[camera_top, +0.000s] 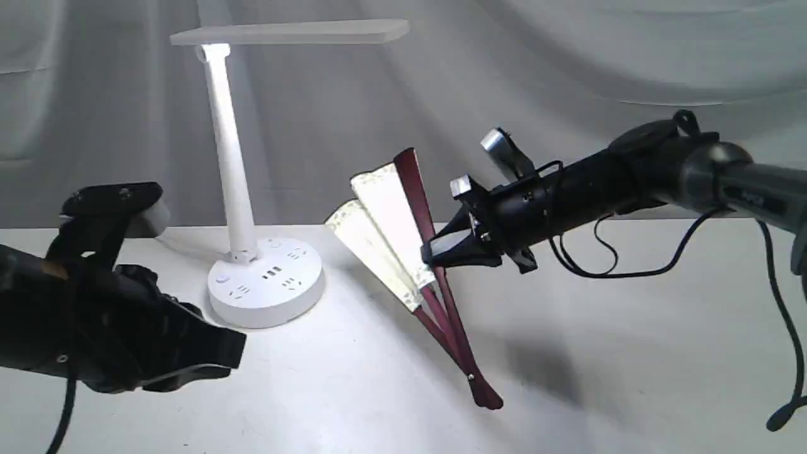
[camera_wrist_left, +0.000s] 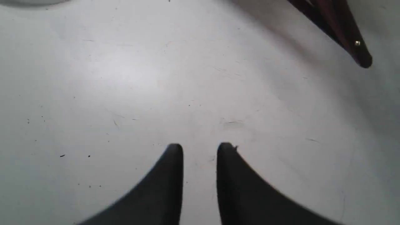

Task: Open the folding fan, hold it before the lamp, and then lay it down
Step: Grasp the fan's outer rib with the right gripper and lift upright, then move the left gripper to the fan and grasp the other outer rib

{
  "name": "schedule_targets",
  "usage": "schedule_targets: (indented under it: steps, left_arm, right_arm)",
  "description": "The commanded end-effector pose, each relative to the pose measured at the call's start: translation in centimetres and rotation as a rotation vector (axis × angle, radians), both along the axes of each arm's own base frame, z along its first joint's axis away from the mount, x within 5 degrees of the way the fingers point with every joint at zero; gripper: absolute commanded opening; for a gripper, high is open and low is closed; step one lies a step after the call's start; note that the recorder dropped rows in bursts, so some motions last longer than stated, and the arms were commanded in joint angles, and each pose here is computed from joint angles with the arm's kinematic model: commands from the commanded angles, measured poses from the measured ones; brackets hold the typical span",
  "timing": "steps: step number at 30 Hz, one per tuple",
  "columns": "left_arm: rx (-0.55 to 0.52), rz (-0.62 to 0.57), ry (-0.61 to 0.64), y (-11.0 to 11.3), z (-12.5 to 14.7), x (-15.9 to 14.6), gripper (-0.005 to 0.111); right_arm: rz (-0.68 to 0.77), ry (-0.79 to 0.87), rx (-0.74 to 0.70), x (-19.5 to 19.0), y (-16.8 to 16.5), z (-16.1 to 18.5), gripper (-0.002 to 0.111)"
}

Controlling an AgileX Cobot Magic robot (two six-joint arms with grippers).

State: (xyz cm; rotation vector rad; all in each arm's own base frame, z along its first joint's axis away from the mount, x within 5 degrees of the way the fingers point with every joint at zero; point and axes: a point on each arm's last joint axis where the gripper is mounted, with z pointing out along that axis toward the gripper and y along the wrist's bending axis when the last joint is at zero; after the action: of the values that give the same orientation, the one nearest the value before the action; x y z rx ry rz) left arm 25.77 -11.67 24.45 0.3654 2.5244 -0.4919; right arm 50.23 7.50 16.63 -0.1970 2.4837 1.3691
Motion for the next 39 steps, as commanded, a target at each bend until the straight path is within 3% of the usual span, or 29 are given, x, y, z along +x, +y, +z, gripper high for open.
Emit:
schedule_targets:
  steps: [1, 9, 15, 25, 35, 39]
  left_arm:
    - [0.023, -0.053, -0.029, 0.3, 1.7, -1.3, 0.011]
    - [0.198, -0.098, 0.002, 1.6, 2.0, -2.6, 0.006]
    - [0.313, -0.221, -0.099, -0.8, 2.1, -3.5, 0.006]
    - [0.139, -0.262, -0.402, -4.5, 2.4, -3.8, 0.006]
    - [-0.056, -0.169, -0.695, -3.5, -1.0, -5.0, 0.006]
    - [-0.155, -0.118, -0.799, -2.6, -2.0, -6.1, 0.015]
  right_arm:
    - [-0.002, -0.023, 0.016, -1.1, 0.0, 2.6, 0.000]
    - [-0.088, -0.037, 0.168, -3.8, -2.4, 4.6, 0.000]
    - [-0.058, -0.070, 0.117, -7.0, -3.1, 5.7, 0.000]
    - [-0.101, -0.061, 0.159, -12.2, -4.5, 5.4, 0.000]
    - [-0.086, -0.041, 0.161, -14.5, -4.0, 4.1, 0.000]
    - [-0.079, -0.045, 0.162, -14.9, -4.0, 3.6, 0.000]
